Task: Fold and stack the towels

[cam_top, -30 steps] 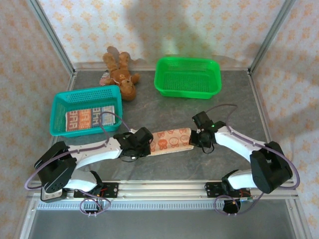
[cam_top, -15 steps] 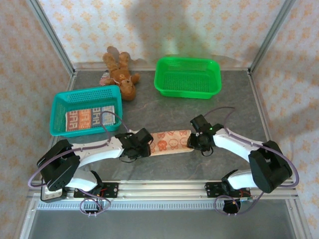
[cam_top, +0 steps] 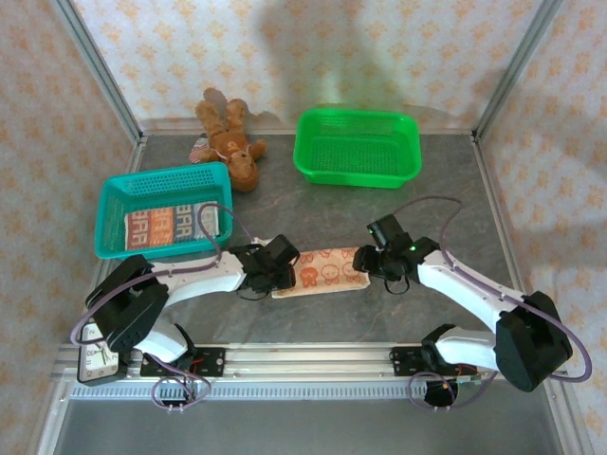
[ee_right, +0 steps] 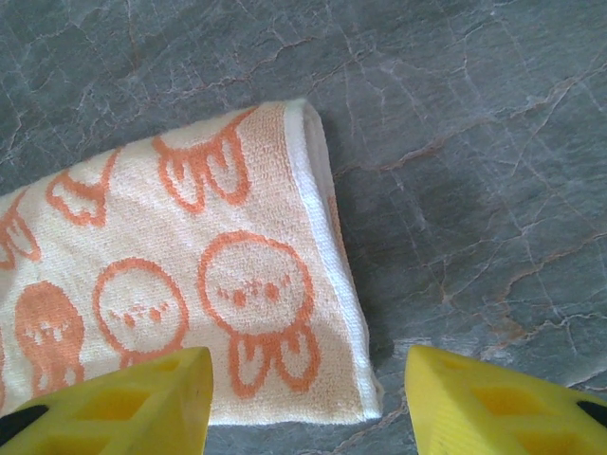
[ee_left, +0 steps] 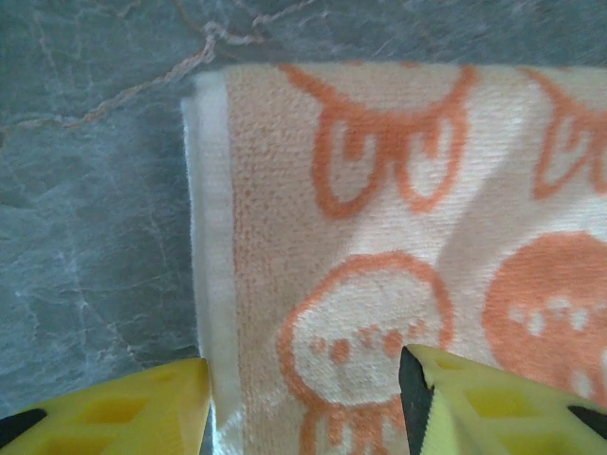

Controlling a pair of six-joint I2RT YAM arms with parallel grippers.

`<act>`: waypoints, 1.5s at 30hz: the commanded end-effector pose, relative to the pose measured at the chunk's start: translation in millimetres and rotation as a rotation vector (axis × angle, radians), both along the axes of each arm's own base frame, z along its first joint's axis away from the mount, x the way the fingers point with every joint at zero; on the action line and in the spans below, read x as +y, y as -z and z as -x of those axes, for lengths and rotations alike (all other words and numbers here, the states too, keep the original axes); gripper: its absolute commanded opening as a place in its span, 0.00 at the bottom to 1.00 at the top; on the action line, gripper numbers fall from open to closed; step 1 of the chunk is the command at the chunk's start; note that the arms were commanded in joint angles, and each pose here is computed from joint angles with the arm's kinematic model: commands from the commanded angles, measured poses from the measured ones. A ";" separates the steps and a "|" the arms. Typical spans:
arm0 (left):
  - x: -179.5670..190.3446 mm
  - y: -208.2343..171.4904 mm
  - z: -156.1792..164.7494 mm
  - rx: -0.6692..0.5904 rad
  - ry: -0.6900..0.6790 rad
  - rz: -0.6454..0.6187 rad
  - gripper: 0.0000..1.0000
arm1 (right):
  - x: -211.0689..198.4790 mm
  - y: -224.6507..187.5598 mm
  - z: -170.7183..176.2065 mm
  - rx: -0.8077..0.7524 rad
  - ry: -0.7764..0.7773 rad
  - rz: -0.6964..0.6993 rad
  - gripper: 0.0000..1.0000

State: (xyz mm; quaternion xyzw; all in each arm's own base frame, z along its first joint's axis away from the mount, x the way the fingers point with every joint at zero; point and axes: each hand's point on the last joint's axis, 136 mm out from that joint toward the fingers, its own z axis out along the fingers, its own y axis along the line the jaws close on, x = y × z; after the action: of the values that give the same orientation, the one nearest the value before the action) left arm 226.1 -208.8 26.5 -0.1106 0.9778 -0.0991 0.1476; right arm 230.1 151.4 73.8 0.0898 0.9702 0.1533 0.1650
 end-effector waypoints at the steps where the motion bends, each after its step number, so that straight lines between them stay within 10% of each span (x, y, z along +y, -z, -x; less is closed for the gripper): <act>1: 7.5 8.1 -4.6 -0.005 -0.026 -0.053 0.55 | -0.7 -8.9 -7.4 -0.041 0.023 0.008 0.56; 8: 4.0 22.8 -1.5 0.019 -0.008 -0.082 0.49 | 1.9 -13.1 -9.6 -0.049 0.018 0.000 0.58; 15: 4.0 18.6 -3.5 0.019 0.030 -0.137 0.01 | 5.8 -40.5 -18.7 -0.119 0.019 -0.033 0.76; 19: 16.7 -19.5 -12.5 -0.034 0.079 -0.234 0.00 | 4.5 -52.3 -25.7 -0.157 0.037 -0.030 0.99; 33: 94.0 -181.9 -59.6 -0.170 0.221 -0.577 0.00 | 8.6 -71.4 -53.7 -0.276 0.086 -0.046 0.99; 45: 158.3 -249.1 -79.7 -0.208 0.199 -0.784 0.00 | 26.2 -63.7 -60.7 -0.259 0.025 -0.030 0.99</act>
State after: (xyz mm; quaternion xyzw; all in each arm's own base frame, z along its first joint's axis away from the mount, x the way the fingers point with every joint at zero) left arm 311.0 -80.4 250.4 0.0444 0.9416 0.1981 0.2685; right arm 280.4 172.7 128.6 0.0923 0.9396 0.1810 0.2755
